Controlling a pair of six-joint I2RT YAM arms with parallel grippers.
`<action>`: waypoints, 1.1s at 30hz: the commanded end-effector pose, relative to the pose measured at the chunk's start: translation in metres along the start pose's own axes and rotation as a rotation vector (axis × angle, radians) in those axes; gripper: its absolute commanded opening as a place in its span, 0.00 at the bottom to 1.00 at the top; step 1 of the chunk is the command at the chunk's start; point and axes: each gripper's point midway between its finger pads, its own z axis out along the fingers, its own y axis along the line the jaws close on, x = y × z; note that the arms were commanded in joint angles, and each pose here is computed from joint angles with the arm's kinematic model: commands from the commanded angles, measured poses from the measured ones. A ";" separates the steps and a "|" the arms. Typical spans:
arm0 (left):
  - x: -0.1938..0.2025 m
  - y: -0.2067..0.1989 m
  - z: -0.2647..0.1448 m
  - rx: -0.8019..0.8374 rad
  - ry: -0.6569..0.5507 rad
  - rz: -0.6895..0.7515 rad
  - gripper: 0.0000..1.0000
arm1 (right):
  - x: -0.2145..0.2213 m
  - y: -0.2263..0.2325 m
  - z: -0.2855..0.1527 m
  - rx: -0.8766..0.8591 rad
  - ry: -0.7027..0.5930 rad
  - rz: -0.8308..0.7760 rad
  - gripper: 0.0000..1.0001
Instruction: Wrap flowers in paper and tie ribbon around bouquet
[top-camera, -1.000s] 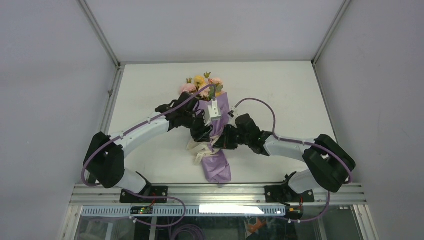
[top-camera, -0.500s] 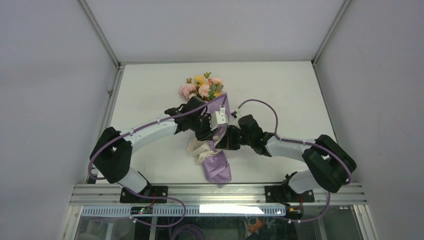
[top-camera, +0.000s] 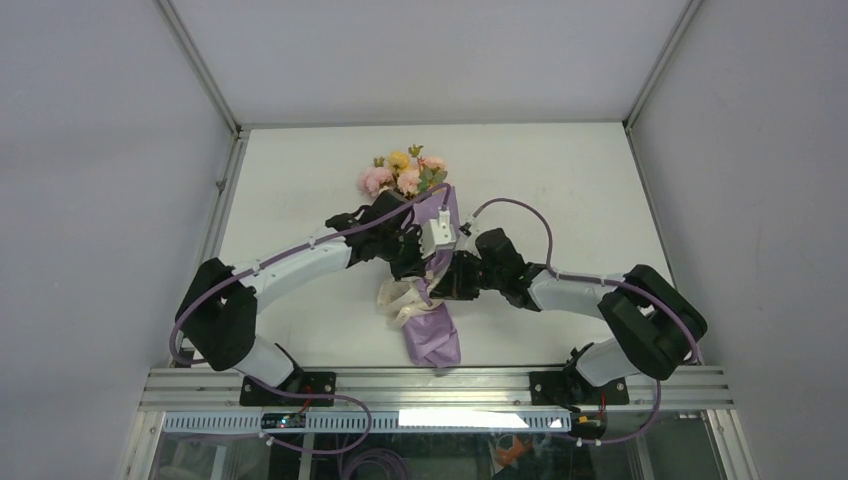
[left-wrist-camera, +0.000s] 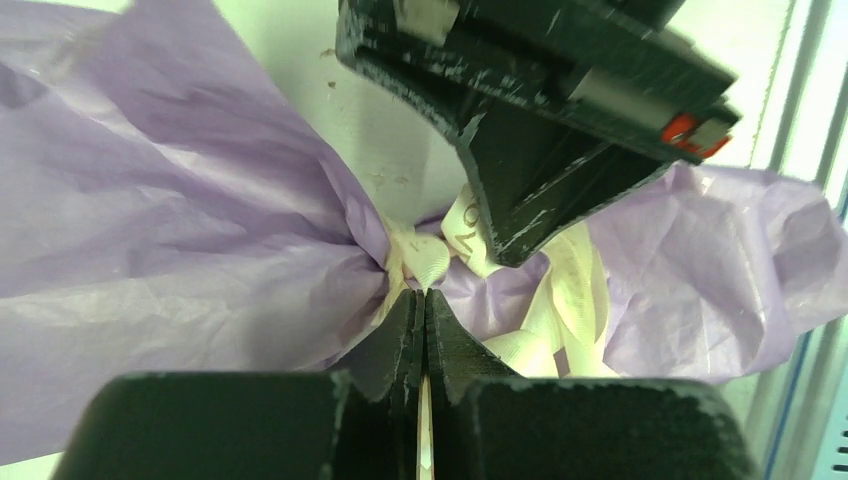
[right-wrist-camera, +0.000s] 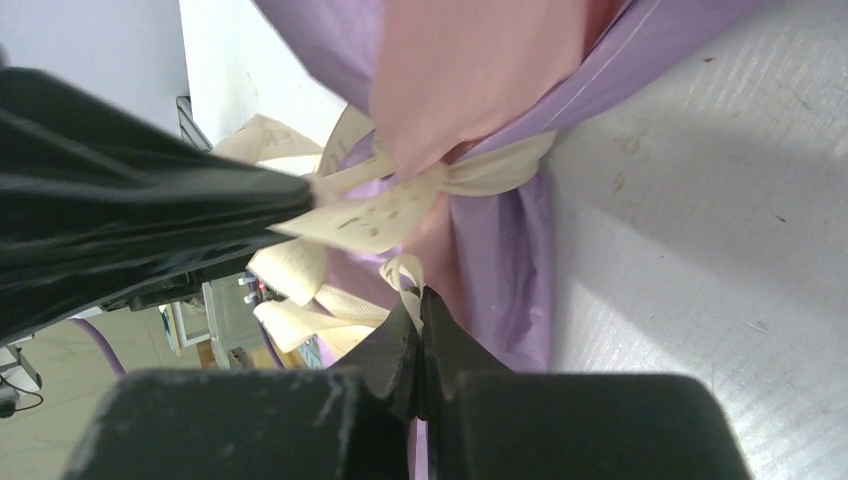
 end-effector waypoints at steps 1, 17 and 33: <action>-0.048 -0.004 -0.032 0.009 -0.132 -0.022 0.00 | -0.017 0.024 0.004 -0.087 -0.023 -0.066 0.00; -0.016 0.034 -0.024 -0.118 -0.036 -0.089 0.15 | -0.022 0.028 0.011 -0.103 -0.034 -0.096 0.00; 0.008 0.008 -0.037 0.113 0.037 0.148 0.32 | -0.016 0.025 0.012 -0.094 -0.010 -0.110 0.00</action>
